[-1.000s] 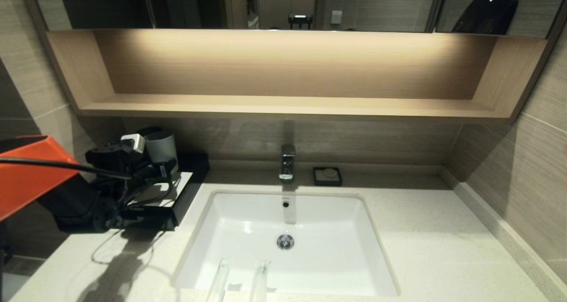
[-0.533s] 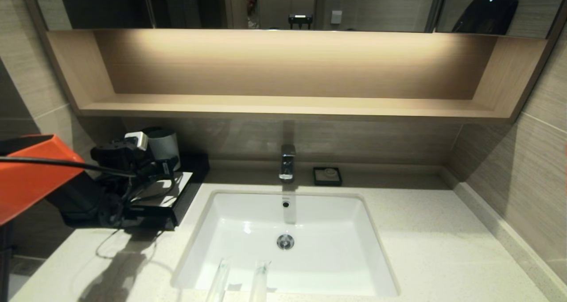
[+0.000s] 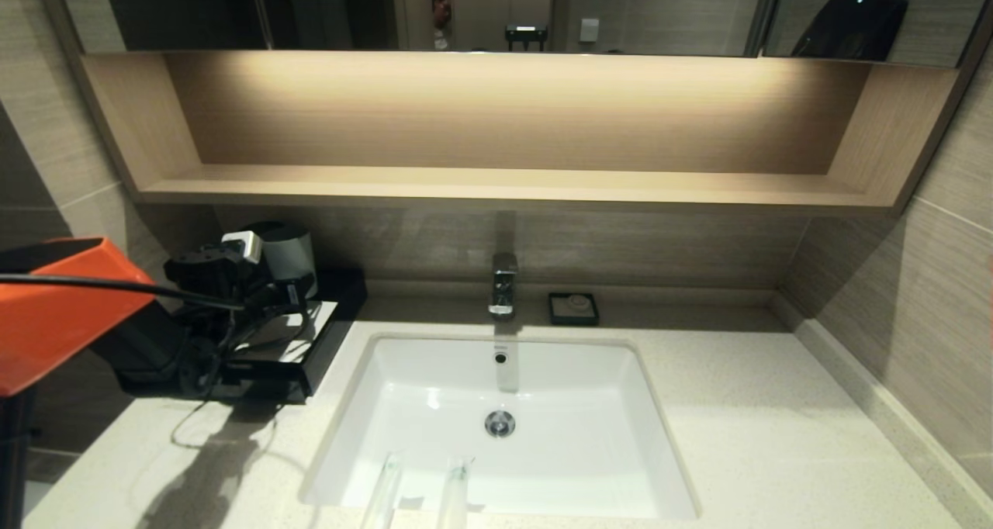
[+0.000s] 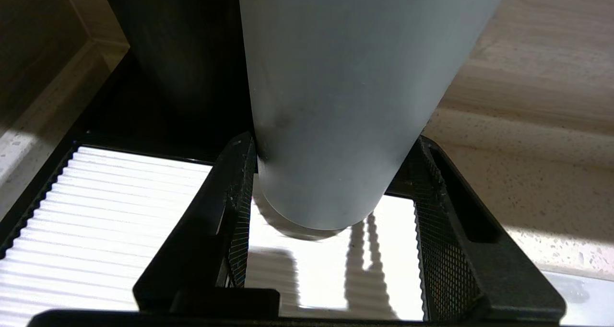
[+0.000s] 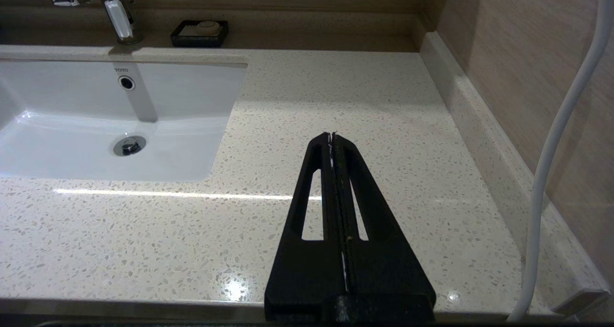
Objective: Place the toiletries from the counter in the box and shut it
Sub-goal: Place the cup on the storage box
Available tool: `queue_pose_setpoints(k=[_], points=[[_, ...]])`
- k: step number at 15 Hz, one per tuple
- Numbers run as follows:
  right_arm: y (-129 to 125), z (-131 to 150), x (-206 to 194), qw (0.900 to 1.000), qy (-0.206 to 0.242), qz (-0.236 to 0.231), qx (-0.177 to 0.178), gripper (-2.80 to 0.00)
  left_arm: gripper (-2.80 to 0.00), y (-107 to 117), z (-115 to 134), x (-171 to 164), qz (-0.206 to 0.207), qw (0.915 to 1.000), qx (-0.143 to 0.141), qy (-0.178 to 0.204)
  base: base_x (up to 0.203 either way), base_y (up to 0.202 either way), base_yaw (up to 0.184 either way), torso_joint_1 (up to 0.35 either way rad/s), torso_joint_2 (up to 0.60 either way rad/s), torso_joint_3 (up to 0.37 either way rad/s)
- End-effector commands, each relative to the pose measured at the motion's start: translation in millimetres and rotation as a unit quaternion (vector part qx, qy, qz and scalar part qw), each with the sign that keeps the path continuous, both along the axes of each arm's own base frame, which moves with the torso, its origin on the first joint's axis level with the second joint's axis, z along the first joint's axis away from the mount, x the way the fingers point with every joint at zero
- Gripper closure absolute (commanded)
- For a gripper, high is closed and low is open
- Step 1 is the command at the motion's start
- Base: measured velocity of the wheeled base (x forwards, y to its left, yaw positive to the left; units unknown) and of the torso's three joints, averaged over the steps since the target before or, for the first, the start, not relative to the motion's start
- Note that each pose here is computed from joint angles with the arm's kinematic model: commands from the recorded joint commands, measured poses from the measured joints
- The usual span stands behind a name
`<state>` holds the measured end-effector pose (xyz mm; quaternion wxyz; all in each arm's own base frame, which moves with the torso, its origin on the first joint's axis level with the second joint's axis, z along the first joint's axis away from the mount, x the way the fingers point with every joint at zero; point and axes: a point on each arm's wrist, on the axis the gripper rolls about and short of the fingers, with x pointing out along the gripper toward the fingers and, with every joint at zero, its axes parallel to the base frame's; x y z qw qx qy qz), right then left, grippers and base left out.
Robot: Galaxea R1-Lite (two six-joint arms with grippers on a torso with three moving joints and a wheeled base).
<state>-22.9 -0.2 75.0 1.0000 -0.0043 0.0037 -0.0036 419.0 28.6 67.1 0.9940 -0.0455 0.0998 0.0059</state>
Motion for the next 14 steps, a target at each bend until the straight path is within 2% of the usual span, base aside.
queue_pose_setpoints(k=[1, 14], points=[[0.0, -0.1, -0.1, 1.0, 0.0, 0.0, 0.0, 0.0, 0.0, 0.8, -1.7, 3.8, 0.001, 1.0, 0.0, -0.001, 0.0, 0.0, 0.0, 0.0, 0.0, 0.0], [0.0, -0.1, -0.1, 1.0, 0.0, 0.0, 0.0, 0.0, 0.0, -2.9, -3.1, 23.6, 0.006, 0.9999, 0.003, -0.009, 0.0, 0.0, 0.0, 0.0, 0.0, 0.0]])
